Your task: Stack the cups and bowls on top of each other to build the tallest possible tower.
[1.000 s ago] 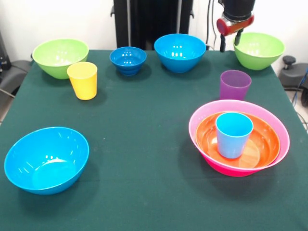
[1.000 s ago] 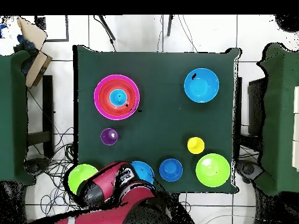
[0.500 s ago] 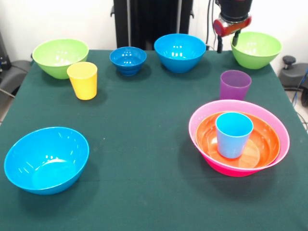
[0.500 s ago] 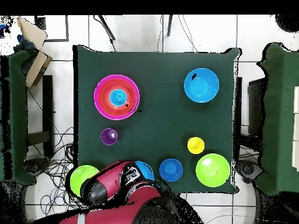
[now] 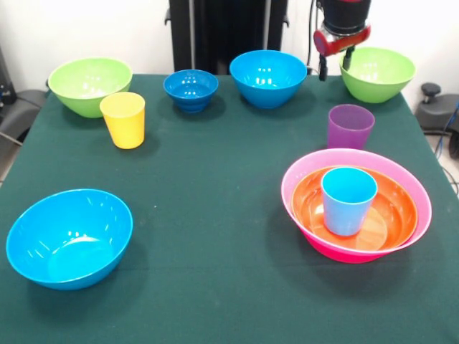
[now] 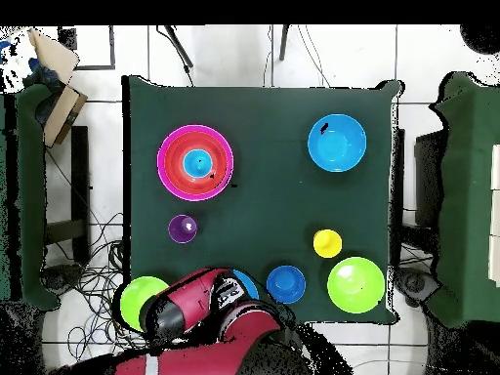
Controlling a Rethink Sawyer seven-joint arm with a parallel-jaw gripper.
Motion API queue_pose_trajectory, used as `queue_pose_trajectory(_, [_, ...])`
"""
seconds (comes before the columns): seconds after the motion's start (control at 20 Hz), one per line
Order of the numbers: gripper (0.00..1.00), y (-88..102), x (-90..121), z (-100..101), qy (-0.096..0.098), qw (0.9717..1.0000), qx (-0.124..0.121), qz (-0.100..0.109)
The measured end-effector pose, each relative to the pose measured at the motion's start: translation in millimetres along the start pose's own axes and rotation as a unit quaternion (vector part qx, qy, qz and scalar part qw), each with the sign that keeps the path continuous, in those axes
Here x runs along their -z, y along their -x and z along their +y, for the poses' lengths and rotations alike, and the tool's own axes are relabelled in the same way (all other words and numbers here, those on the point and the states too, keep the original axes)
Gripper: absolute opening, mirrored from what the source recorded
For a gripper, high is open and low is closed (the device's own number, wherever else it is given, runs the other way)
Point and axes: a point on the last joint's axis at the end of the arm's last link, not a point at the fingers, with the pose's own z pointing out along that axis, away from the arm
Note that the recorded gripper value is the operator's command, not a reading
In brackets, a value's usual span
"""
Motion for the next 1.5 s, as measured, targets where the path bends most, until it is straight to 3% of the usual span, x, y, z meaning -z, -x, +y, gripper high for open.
queue_pose_trajectory(0.55, [1.00,3.0,-5,-1,0.011,0.9998,-0.007,-0.015])
queue_pose_trajectory(1.2, [1.00,14.3,-12,3,0.022,0.9976,-0.008,-0.065])
queue_pose_trajectory(1.25, [0.00,15.4,-13,4,0.022,0.9975,-0.008,-0.067])
queue_pose_trajectory(1.5, [0.00,18.9,-13,13,0.010,0.9974,0.010,-0.070])
